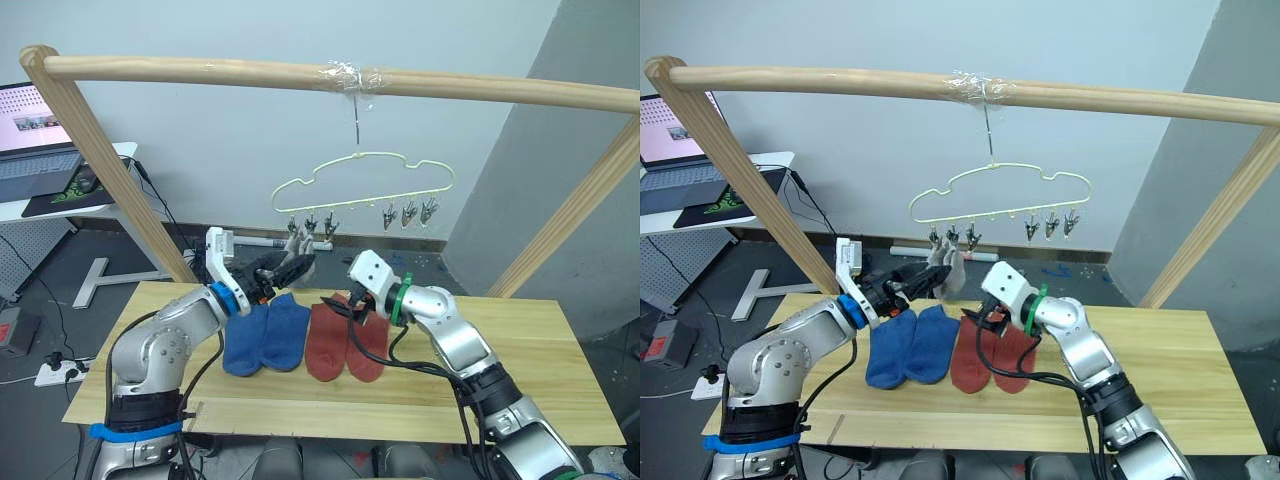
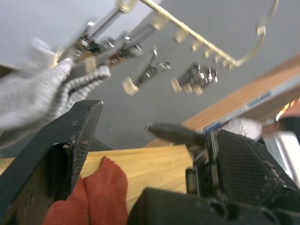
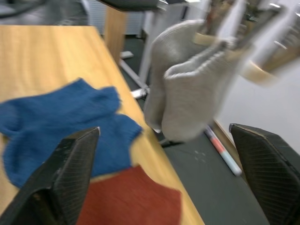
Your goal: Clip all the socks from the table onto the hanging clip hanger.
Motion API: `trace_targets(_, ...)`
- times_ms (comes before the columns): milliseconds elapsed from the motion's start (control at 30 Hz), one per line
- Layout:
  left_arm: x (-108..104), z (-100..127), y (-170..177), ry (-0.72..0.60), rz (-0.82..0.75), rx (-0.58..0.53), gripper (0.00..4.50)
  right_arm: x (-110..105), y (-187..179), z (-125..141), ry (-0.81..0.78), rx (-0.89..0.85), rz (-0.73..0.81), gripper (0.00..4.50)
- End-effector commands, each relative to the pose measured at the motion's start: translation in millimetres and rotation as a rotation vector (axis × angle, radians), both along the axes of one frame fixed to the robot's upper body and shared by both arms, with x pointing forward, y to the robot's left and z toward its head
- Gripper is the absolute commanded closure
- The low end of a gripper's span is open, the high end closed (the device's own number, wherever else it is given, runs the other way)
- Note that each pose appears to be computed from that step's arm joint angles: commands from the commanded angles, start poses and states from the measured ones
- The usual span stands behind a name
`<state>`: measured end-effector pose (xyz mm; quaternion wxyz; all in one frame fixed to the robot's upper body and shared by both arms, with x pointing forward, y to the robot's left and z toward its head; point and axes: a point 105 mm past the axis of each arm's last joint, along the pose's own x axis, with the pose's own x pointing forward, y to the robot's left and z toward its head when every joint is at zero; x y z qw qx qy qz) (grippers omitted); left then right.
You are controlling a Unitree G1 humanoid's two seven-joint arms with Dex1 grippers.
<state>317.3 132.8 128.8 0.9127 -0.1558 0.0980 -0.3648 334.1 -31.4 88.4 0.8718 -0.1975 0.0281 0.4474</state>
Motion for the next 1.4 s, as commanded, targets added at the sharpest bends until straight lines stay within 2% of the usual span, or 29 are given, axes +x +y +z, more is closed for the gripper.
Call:
trace_targets(33,-4,13,-19,-0.199,-0.019,0.116,0.00,4,-26,31,-0.067,0.082,-0.084,0.03)
trace_targets(100,-1,14,-25,-0.283,0.009,0.161,0.00,3,-37,36,-0.078,0.091,-0.114,0.03)
trace_targets(200,3,16,-39,-0.394,0.047,0.174,0.54,-1,-49,41,-0.081,0.103,-0.140,0.00)
trace_targets(333,11,15,-58,-0.441,0.087,0.171,1.73,-8,-65,48,-0.087,0.130,-0.192,0.00)
trace_targets(500,22,12,-69,-0.459,0.131,0.163,1.73,-14,-73,56,-0.104,0.142,-0.222,0.00)
trace_targets(600,24,13,-71,-0.481,0.139,0.150,2.29,-14,-79,62,-0.107,0.177,-0.258,0.00)
trace_targets(700,26,8,-67,-0.471,0.153,0.181,3.19,-13,-83,67,-0.110,0.206,-0.296,0.00)
trace_targets(867,31,1,-58,-0.448,0.177,0.208,3.19,-14,-82,75,-0.120,0.228,-0.295,0.00)
trace_targets(1167,45,-1,-52,-0.454,0.262,0.237,3.19,-26,-74,98,-0.097,0.278,-0.169,0.00)
trace_targets(1400,51,-3,-54,-0.459,0.301,0.244,3.19,-24,-73,103,-0.099,0.286,-0.169,0.00)
